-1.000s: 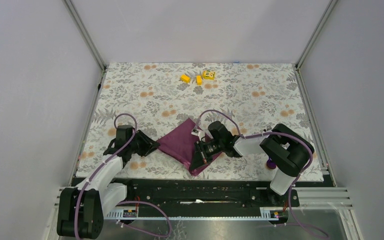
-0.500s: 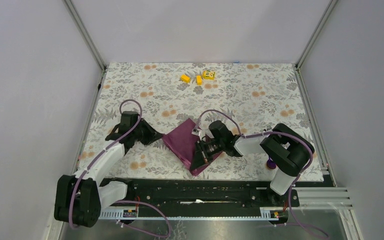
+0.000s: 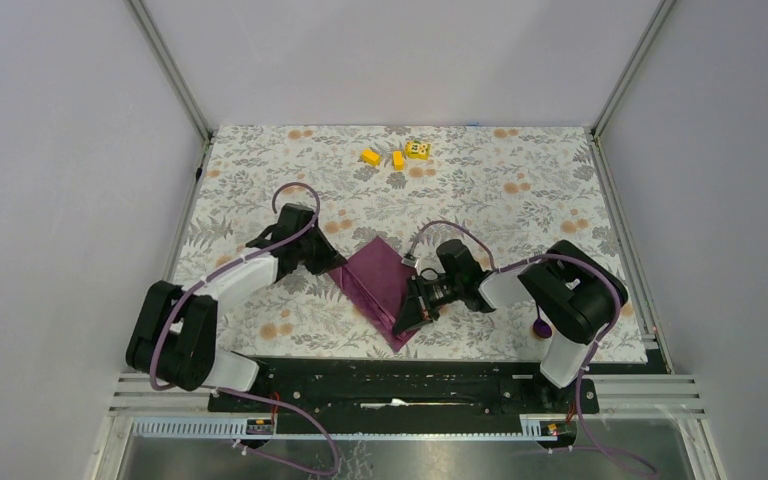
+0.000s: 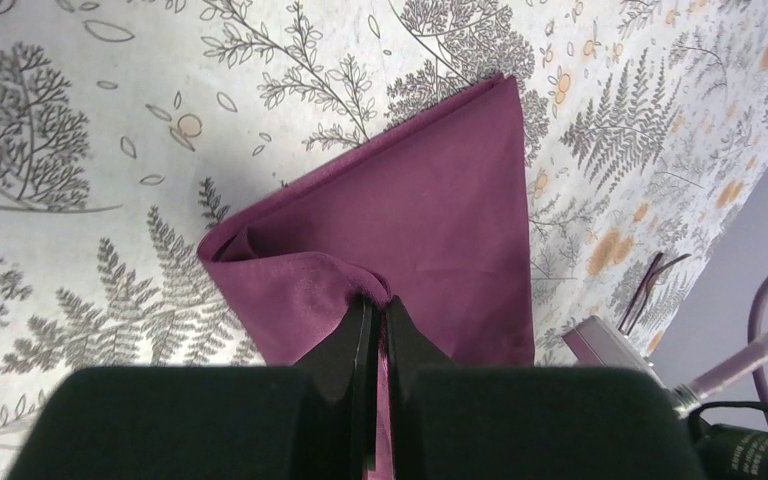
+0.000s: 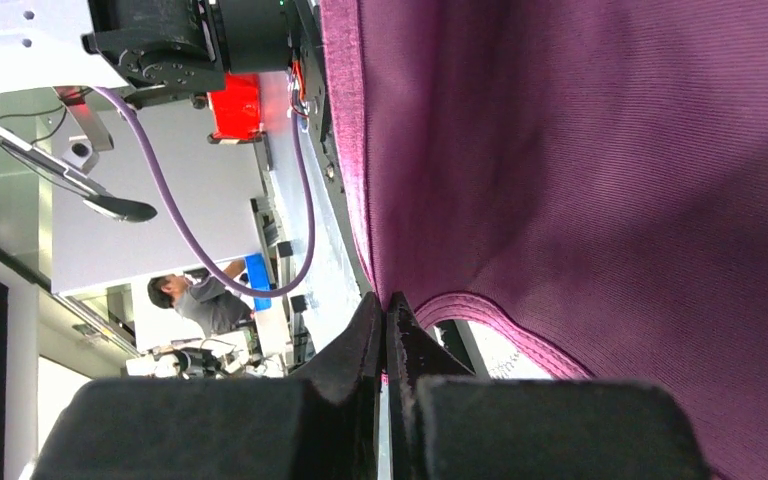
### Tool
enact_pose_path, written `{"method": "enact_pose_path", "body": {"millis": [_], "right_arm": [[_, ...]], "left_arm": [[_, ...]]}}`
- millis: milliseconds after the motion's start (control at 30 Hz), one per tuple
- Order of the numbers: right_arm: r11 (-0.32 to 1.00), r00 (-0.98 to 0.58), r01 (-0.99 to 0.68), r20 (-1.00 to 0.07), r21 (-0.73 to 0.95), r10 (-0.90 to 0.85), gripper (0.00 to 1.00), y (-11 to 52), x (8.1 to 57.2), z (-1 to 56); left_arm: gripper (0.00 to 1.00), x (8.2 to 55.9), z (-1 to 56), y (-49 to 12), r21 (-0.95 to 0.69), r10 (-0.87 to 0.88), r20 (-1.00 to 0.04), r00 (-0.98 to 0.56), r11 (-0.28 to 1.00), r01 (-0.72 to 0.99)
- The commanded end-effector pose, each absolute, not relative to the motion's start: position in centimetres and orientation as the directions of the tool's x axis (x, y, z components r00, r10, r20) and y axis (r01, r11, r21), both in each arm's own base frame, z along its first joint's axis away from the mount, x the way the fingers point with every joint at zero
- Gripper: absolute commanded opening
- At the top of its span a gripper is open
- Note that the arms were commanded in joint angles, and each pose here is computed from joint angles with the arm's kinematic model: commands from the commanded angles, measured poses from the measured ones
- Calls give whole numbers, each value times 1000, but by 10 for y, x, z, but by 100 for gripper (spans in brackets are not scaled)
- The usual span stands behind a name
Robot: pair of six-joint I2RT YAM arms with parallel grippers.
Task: Fold the napkin into a case and place the utensils inside
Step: Fold the lower triangle-folded napkin at the center of the board.
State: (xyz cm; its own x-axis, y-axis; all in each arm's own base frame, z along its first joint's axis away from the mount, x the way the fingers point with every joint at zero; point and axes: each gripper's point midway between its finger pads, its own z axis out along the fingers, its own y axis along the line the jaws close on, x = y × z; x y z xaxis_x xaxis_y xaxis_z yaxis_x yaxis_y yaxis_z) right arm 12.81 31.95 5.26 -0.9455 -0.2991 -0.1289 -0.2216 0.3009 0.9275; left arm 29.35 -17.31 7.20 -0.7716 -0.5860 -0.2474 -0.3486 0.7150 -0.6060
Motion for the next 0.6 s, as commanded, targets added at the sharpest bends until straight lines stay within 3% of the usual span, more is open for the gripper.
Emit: {"method": "enact_pose_path", "body": {"millis": [0, 333, 567], "right_arm": [[273, -945, -209, -123, 939, -302, 0, 313, 128, 54], [417, -944, -265, -147, 869, -294, 10, 308, 147, 35], [477, -938, -305, -174, 824, -299, 30, 305, 156, 34]], "left_arm": [[2, 329, 88, -184, -646, -605, -314, -732, 701, -302], [1, 341, 65, -191, -618, -588, -308, -748, 721, -313], [0, 341, 51, -188, -592, -581, -307, -754, 737, -327]]}}
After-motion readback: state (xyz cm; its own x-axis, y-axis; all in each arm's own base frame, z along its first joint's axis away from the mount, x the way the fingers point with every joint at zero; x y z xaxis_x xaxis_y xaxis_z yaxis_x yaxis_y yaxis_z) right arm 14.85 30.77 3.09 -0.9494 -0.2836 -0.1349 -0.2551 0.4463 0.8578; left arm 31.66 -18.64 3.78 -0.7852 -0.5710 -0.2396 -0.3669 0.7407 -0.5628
